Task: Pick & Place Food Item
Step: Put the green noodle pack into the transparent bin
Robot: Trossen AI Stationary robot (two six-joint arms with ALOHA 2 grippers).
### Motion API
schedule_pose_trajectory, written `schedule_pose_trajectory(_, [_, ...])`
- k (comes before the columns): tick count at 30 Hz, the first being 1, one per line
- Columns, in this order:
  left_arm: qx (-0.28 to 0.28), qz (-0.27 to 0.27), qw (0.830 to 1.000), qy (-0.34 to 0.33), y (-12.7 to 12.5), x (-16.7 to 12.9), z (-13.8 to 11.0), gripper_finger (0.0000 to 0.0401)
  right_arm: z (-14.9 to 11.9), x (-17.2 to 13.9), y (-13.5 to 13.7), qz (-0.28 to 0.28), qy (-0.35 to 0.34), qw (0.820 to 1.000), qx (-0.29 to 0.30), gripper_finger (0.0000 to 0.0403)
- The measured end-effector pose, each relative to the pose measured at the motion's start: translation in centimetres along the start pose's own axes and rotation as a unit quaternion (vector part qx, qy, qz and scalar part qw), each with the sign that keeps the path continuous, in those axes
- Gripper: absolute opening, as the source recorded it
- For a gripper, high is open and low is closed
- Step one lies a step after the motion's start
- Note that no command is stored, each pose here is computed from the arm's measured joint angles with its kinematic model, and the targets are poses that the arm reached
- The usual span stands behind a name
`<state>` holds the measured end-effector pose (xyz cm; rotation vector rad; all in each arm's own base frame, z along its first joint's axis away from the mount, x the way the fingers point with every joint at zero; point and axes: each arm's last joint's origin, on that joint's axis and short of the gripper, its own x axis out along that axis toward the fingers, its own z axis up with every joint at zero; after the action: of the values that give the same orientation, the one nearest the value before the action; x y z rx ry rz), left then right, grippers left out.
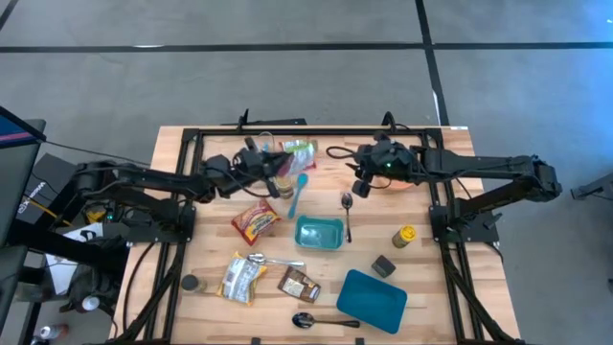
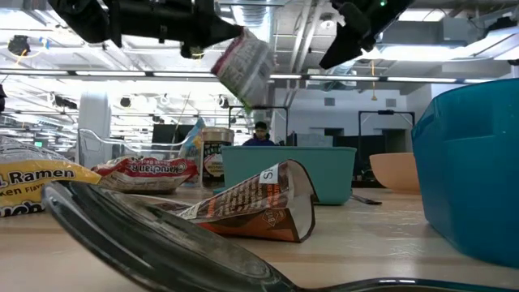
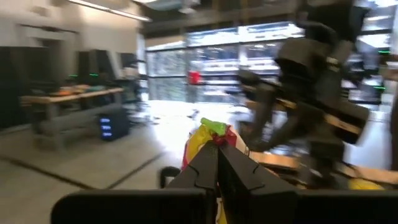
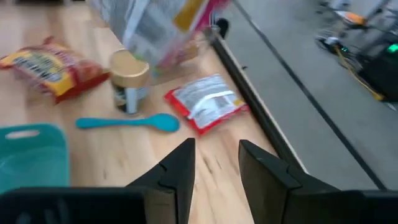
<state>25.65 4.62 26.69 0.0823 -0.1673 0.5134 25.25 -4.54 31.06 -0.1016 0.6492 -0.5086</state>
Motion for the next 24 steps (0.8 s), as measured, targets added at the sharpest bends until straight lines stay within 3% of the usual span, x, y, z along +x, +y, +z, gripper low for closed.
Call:
schedule_pose_trajectory(9, [0.014,0.147,0.989,-0.001,1.3,-0.9,1.4,0.0000,-0.8,0.4,-0.1,-0.056,0.009,0.998,0.039,0.0116])
schedule_pose_trajectory(13, [0.012,0.211,0.977,0.006,1.7,-1.1,1.5,0.0000,-2.2,1.2,0.1,-0.074,0.021,0.997,0.033,0.0116])
schedule_pose_trajectory(18, [0.059,0.282,0.957,0.032,2.1,-1.3,1.4,0.0000,-3.7,2.0,0.2,-0.094,0.033,0.994,0.035,0.0116])
schedule_pose_trajectory(24, [0.060,0.326,0.943,0.042,2.4,-1.4,1.4,0.0000,-3.6,2.0,0.2,-0.111,0.026,0.992,0.045,0.0116])
